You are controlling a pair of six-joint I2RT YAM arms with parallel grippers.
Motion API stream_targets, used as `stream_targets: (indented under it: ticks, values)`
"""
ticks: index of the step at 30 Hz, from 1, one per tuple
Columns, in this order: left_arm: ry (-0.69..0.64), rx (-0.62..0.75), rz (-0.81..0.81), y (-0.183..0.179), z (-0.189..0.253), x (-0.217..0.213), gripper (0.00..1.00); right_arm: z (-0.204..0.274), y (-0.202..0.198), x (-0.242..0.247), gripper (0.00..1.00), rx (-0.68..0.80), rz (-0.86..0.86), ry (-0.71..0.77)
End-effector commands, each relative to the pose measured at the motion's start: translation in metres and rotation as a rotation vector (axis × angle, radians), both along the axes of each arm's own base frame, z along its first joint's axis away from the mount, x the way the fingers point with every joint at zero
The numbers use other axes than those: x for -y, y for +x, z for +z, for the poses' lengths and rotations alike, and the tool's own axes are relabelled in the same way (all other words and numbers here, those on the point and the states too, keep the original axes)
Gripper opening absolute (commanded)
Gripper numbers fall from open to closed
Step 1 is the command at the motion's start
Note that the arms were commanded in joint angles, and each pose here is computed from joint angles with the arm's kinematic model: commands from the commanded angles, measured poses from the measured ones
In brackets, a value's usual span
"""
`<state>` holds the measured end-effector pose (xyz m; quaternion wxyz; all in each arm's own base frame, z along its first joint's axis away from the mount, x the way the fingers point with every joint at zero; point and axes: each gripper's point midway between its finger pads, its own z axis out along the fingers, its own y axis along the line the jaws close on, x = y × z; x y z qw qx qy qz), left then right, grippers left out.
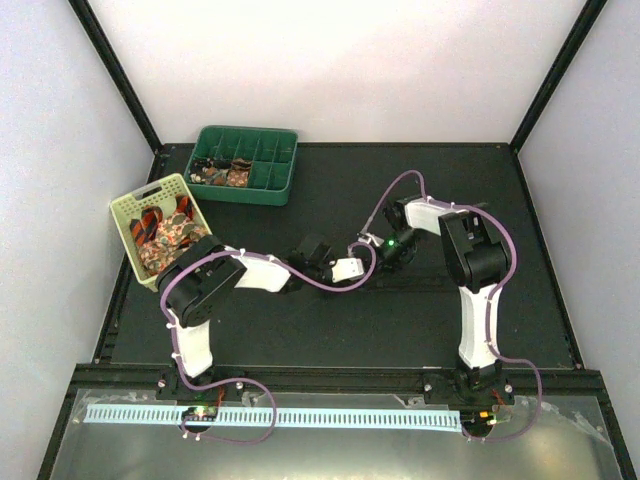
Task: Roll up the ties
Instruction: Roll the tie at the center of the board.
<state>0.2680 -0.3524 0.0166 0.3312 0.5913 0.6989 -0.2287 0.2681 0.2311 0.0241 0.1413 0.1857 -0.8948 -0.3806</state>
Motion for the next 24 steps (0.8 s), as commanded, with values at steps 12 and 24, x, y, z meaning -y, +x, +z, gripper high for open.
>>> stream_targets:
  ticks: [12,24]
  values:
    - [-0.076,-0.12,-0.018,-0.022,0.002,-0.017,0.7,-0.046,0.01,0.033,0.02,0.057,0.04,-0.116]
    - [-0.266,-0.165,-0.031,-0.018,0.015,0.001,0.76,-0.054,0.002,0.048,0.02,0.094,0.064,-0.164]
